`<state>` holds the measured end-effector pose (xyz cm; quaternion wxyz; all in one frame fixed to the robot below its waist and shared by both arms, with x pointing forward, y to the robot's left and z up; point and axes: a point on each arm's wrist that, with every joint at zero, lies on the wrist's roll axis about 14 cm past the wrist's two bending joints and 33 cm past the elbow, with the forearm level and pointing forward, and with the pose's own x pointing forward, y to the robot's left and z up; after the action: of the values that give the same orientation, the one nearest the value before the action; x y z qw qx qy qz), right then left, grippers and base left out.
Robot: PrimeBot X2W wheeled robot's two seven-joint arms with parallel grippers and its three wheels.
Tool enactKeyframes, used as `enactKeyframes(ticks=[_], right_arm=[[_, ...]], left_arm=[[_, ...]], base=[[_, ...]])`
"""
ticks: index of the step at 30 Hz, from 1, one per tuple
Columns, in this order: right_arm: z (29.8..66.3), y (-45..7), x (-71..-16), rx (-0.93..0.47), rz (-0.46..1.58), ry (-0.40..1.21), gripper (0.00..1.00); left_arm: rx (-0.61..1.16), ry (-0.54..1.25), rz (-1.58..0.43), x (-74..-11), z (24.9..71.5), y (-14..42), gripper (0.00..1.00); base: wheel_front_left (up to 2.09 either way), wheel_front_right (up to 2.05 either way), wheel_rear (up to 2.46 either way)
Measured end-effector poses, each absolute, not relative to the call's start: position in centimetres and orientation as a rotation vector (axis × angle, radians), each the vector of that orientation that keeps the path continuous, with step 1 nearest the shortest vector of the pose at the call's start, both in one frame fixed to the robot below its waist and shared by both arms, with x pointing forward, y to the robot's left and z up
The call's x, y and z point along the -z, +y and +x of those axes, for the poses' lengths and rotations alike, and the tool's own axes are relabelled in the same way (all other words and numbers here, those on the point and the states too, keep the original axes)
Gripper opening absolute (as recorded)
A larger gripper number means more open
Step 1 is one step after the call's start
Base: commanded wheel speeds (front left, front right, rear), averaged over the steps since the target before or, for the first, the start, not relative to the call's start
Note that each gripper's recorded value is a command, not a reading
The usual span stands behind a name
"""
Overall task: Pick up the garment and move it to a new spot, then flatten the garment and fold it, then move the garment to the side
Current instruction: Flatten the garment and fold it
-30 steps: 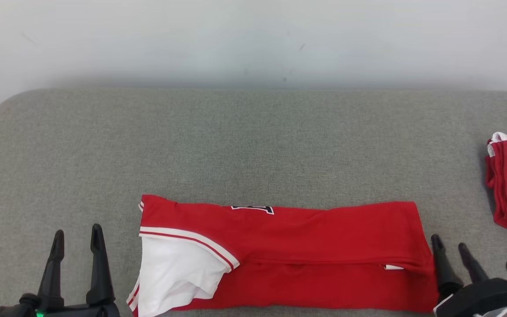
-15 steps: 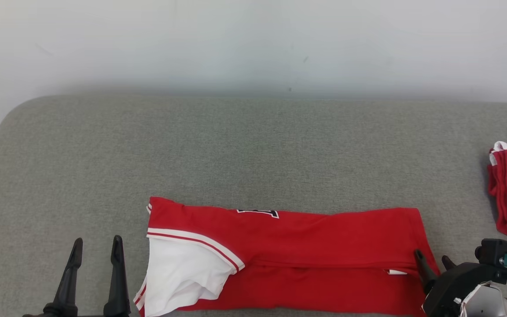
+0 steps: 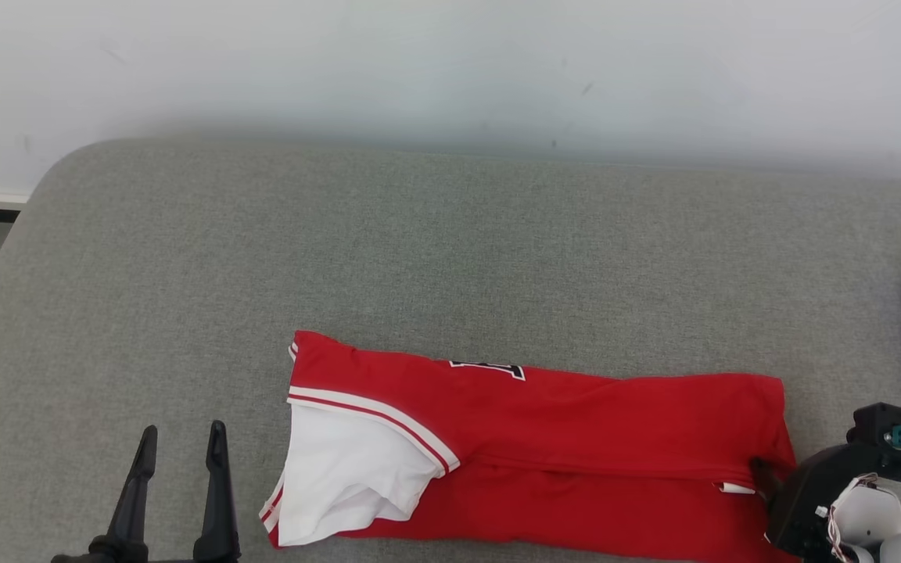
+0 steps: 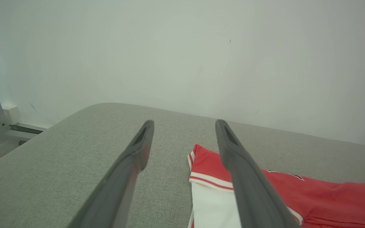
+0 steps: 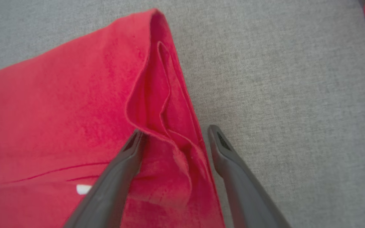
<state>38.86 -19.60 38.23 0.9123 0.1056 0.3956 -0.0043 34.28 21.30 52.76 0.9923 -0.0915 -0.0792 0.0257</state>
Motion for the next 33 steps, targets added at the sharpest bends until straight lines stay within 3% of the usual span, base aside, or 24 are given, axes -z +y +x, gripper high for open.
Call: enactKeyframes(ticks=[8,9,10,11,12,20,33], right_arm=[[39.3,-18.7,-37.4,-0.017,0.204,0.881,1.00],[39.3,-18.6,-37.4,-0.020,0.210,0.886,0.90],[39.3,-18.6,-37.3,-0.023,0.212,0.891,0.47],[39.3,-18.5,-37.3,-0.026,0.210,0.895,0.16],[39.3,-18.4,-37.3,-0.029,0.209,0.896,0.00],[39.3,-19.7,-37.9,0.021,0.223,0.854,0.00],[39.1,-27.4,-41.7,0.243,0.191,0.691,0.00]], left_arm=[[-0.055,-0.144,-0.189,-52.2,34.5,21.4,1.00],[-0.055,-0.141,-0.189,-52.2,34.4,21.4,1.00],[-0.056,-0.139,-0.189,-52.1,34.4,21.4,1.00],[-0.056,-0.138,-0.190,-52.1,34.4,21.4,1.00],[-0.055,-0.138,-0.190,-52.0,34.4,21.4,1.00],[-0.046,-0.135,-0.193,-52.0,34.5,21.1,1.00],[-0.018,-0.127,-0.198,-51.7,34.7,20.2,1.00]], base=[[0.00,0.00,0.00],[0.00,0.00,0.00],[0.00,0.00,0.00],[0.00,0.00,0.00],[0.00,0.00,0.00],[0.00,0.00,0.00],[0.00,0.00,0.00]])
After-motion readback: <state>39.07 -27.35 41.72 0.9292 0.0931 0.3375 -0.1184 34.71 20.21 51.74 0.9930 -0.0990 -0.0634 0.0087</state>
